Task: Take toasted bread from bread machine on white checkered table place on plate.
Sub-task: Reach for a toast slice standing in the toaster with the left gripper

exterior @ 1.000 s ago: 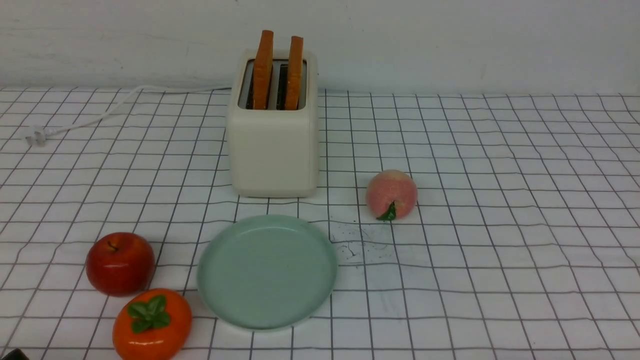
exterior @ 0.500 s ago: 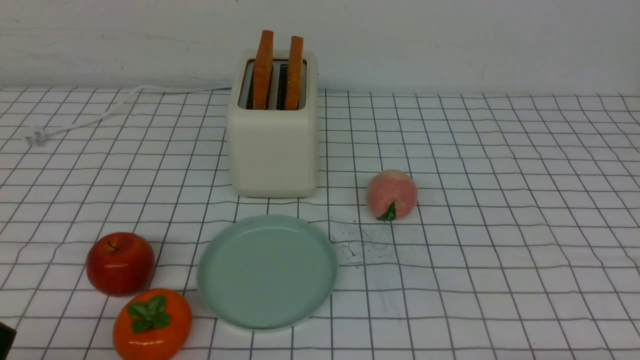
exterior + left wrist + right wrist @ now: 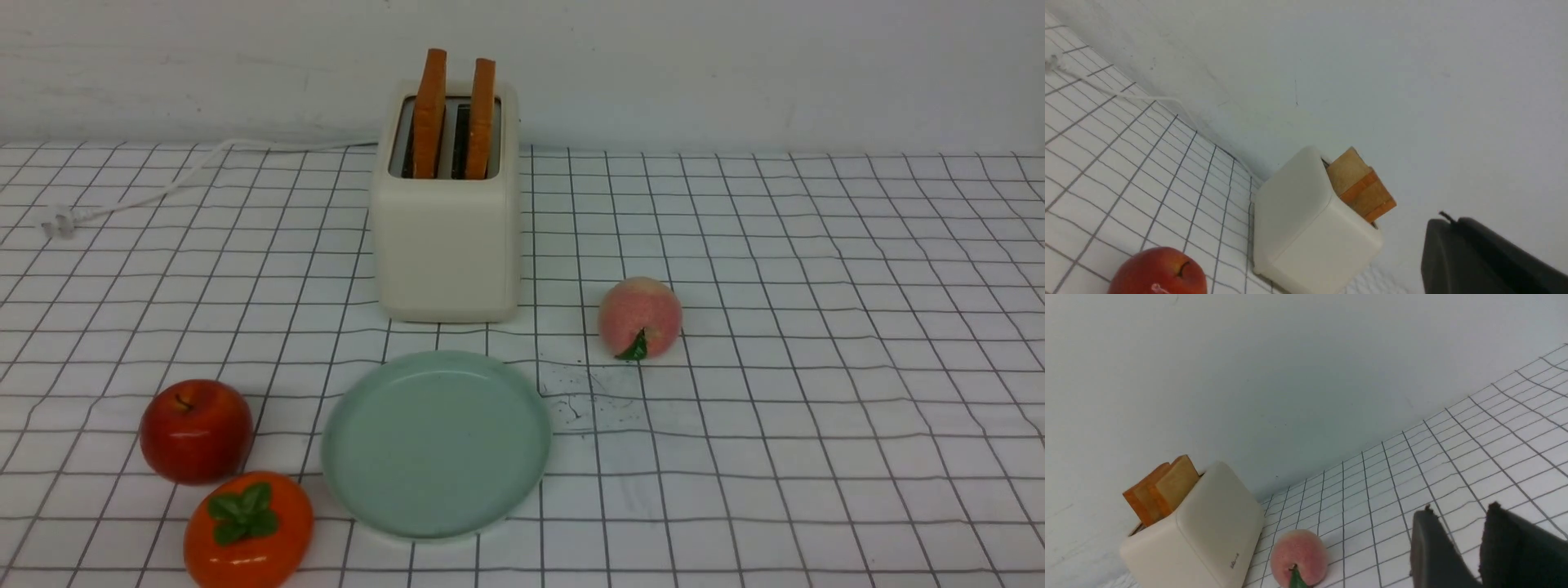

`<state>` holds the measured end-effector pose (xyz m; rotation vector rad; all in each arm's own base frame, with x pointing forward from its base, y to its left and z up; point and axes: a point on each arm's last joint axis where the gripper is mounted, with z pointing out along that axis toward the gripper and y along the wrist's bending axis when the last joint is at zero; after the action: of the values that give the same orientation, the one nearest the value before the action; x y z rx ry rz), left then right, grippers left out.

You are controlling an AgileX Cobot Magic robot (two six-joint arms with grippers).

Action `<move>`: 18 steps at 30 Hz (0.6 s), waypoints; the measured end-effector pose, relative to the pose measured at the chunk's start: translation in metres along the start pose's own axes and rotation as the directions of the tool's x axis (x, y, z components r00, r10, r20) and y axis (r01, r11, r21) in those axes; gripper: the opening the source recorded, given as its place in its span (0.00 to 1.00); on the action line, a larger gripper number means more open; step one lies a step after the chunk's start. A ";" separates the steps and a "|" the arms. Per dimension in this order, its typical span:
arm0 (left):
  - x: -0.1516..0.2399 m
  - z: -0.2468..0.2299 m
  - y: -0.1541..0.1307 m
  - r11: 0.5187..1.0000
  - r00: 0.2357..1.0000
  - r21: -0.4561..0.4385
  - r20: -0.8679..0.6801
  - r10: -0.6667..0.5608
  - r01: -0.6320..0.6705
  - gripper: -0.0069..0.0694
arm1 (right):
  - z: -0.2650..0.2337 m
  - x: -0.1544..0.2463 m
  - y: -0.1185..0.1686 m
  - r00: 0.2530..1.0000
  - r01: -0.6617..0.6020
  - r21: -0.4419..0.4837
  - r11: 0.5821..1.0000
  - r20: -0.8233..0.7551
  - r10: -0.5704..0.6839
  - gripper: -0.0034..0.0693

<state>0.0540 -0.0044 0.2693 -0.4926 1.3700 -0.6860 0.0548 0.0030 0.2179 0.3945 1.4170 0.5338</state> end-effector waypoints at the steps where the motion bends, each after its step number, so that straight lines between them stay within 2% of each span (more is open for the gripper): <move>1: -0.004 0.005 -0.004 0.999 0.999 -0.017 -0.030 0.030 -0.031 0.07 | 0.001 -0.006 0.005 1.000 0.013 -0.007 1.000 -0.007 -0.013 0.23; 4: -0.019 0.027 -0.021 0.986 0.981 -0.054 -0.122 0.151 -0.159 0.07 | 0.007 -0.035 0.027 0.995 0.089 -0.027 0.996 -0.053 -0.090 0.11; 6: -0.030 0.045 -0.033 0.972 0.961 -0.063 -0.174 0.214 -0.228 0.07 | 0.015 -0.056 0.043 0.980 0.137 -0.021 0.990 -0.144 -0.139 0.05; 8: -0.033 0.059 -0.036 0.960 0.942 -0.075 -0.226 0.247 -0.269 0.07 | 0.021 -0.063 0.050 0.958 0.171 -0.007 0.985 -0.233 -0.168 0.03; 11: -0.046 0.106 -0.051 0.922 0.866 -0.070 -0.376 0.330 -0.381 0.07 | 0.036 -0.086 0.073 0.826 0.313 -0.020 0.950 -0.487 -0.283 0.03; 12: -0.047 0.109 -0.052 0.920 0.863 -0.069 -0.378 0.335 -0.387 0.07 | 0.037 -0.090 0.077 0.819 0.321 -0.036 0.946 -0.492 -0.297 0.03; 13: -0.047 0.129 -0.054 0.904 0.823 -0.061 -0.444 0.355 -0.423 0.07 | 0.041 -0.094 0.084 0.745 0.363 -0.058 0.930 -0.581 -0.327 0.03; 14: -0.048 0.142 -0.056 0.896 0.801 -0.051 -0.474 0.366 -0.440 0.07 | 0.044 -0.098 0.090 0.705 0.379 -0.086 0.922 -0.619 -0.347 0.03; 15: -0.050 0.145 -0.058 0.898 0.801 -0.049 -0.477 0.363 -0.437 0.07 | 0.045 -0.100 0.092 0.694 0.382 -0.088 0.920 -0.630 -0.348 0.03; 18: -0.046 0.183 -0.068 0.885 0.727 0.017 -0.563 0.393 -0.465 0.07 | 0.050 -0.110 0.109 0.634 0.386 -0.144 0.911 -0.676 -0.375 0.04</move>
<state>0.2212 -0.0343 0.3763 -0.0426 2.0081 -0.3578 0.0848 0.0325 0.3753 -0.1441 2.1736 0.3207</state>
